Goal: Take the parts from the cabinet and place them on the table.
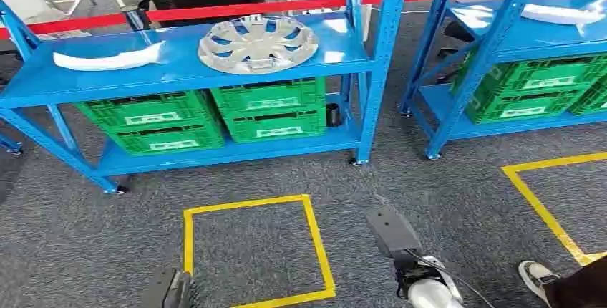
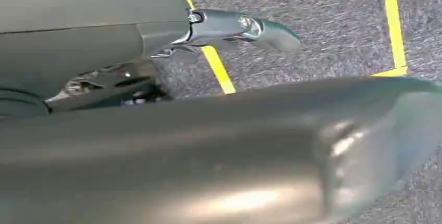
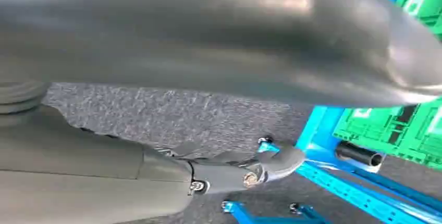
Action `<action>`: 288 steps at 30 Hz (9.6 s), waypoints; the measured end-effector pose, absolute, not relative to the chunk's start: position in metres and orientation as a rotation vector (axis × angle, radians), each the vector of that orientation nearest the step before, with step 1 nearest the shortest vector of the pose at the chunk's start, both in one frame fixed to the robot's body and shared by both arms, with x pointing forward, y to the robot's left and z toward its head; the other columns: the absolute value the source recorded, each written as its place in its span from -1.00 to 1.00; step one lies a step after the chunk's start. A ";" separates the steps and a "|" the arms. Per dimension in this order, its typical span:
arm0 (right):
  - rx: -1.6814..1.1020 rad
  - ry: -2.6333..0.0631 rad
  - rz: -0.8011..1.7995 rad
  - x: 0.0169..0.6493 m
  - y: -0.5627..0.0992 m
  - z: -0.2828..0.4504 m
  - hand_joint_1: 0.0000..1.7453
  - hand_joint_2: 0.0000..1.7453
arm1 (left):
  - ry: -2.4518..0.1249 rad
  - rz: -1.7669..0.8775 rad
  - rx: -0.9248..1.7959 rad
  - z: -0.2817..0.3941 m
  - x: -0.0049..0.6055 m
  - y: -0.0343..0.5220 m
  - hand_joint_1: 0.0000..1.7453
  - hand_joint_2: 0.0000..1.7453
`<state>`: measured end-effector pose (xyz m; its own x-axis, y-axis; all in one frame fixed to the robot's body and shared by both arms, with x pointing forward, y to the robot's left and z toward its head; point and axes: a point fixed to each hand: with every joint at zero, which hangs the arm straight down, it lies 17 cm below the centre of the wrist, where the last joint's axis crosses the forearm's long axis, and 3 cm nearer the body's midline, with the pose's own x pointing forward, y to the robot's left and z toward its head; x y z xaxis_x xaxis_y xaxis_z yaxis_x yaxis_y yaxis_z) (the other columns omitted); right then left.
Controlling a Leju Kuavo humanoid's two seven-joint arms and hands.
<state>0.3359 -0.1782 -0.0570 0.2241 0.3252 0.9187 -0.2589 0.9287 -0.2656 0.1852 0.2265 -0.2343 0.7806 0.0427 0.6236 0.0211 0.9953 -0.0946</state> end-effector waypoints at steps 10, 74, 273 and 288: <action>-0.023 -1.295 0.418 0.343 -0.160 -0.055 -1.00 -1.00 | -0.681 0.025 -0.078 -0.235 0.187 0.241 -1.00 -1.00; -0.024 -1.347 0.461 0.336 -0.158 -0.046 -1.00 -1.00 | -0.667 0.025 -0.112 -0.235 0.181 0.229 -1.00 -1.00; -0.243 -1.995 0.661 0.404 -0.180 0.215 -1.00 -1.00 | -0.754 -0.025 -0.172 -0.221 0.198 0.210 -1.00 -1.00; -0.248 -1.987 0.695 0.406 -0.182 0.215 -1.00 -1.00 | -0.757 -0.032 -0.175 -0.221 0.198 0.209 -1.00 -1.00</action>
<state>0.4056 -0.1825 0.2149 -0.5012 0.4465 0.7412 -0.1126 0.8156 -0.5675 0.1981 0.2091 -0.2206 0.7270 0.0336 0.6858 0.0921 0.9850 -0.1459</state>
